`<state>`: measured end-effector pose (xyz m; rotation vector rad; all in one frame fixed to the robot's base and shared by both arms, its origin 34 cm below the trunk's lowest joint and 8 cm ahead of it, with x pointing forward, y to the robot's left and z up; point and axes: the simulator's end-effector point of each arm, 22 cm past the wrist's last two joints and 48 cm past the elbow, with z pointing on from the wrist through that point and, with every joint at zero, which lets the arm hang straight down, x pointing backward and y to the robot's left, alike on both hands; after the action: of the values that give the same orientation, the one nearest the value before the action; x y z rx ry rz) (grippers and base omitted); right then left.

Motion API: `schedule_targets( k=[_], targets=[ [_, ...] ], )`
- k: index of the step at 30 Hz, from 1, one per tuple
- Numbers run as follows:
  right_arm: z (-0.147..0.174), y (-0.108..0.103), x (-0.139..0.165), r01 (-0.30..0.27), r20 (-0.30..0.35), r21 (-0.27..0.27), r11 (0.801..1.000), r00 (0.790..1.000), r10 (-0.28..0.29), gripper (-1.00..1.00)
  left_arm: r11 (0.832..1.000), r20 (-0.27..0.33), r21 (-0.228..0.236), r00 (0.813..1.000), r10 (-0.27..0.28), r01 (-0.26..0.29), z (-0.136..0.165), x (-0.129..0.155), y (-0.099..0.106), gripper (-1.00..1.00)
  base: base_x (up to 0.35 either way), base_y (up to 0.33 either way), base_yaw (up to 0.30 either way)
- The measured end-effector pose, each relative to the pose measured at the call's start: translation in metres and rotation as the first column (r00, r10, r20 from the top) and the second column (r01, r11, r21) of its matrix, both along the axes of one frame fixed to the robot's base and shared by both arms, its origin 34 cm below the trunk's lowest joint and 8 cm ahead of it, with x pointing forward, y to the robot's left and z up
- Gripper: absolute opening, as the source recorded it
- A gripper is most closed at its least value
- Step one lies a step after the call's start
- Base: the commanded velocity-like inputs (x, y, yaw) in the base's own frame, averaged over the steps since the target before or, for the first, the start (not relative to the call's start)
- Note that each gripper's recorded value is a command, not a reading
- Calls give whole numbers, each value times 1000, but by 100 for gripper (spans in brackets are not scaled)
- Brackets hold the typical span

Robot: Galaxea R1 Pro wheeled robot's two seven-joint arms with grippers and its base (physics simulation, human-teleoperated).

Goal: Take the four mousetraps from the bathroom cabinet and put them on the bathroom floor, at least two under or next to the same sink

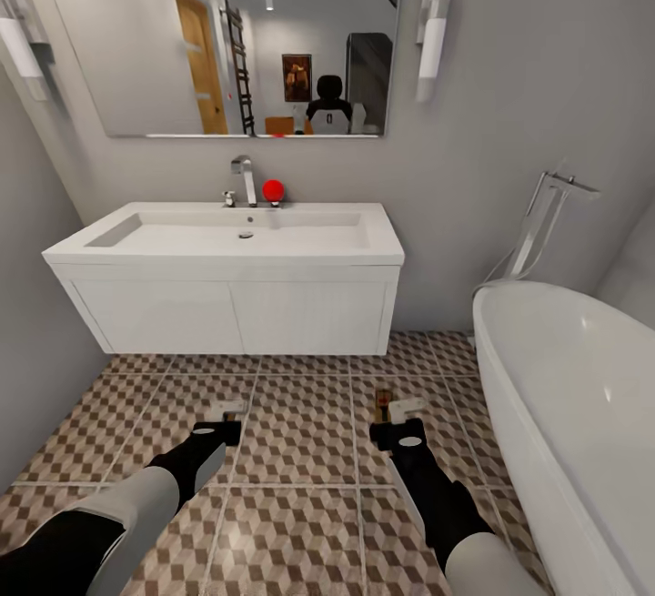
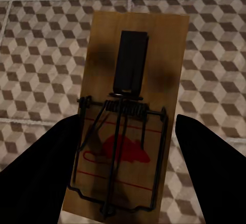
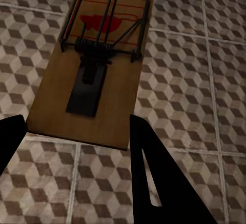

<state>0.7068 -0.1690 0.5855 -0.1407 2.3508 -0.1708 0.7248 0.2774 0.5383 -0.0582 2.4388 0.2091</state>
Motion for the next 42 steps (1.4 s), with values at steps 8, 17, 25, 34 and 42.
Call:
schedule_targets(
  k=[8, 17, 25, 34, 42],
  targets=[
    [-23, 0, -4, 0, -13, 0, 1000, 1000, 0, -100, 1000, 6, 0, 1000, 3, -3, -21, -2, 1, -100, 0, 0, 0],
    [-49, 0, -9, 0, -28, 0, 1000, 1000, 0, -100, 1000, -7, 1, 1000, 3, -3, -48, -8, 2, -100, 0, 0, 0],
    [-73, 0, -14, 0, -41, 0, 1000, 999, 0, -100, 1000, -20, 0, 1000, 4, -4, -72, -14, 2, -100, 0, 0, 0],
    [-99, 0, -20, 1, -55, 0, 1000, 998, -1, -100, 1000, -35, 0, 999, 4, -4, -99, -21, 2, -100, 0, 0, 0],
    [-123, 0, -25, 1, -67, 0, 1000, 998, -1, -100, 1000, -48, 1, 999, 4, -4, -123, -27, 2, -100, 0, 0, 0]
  ],
)
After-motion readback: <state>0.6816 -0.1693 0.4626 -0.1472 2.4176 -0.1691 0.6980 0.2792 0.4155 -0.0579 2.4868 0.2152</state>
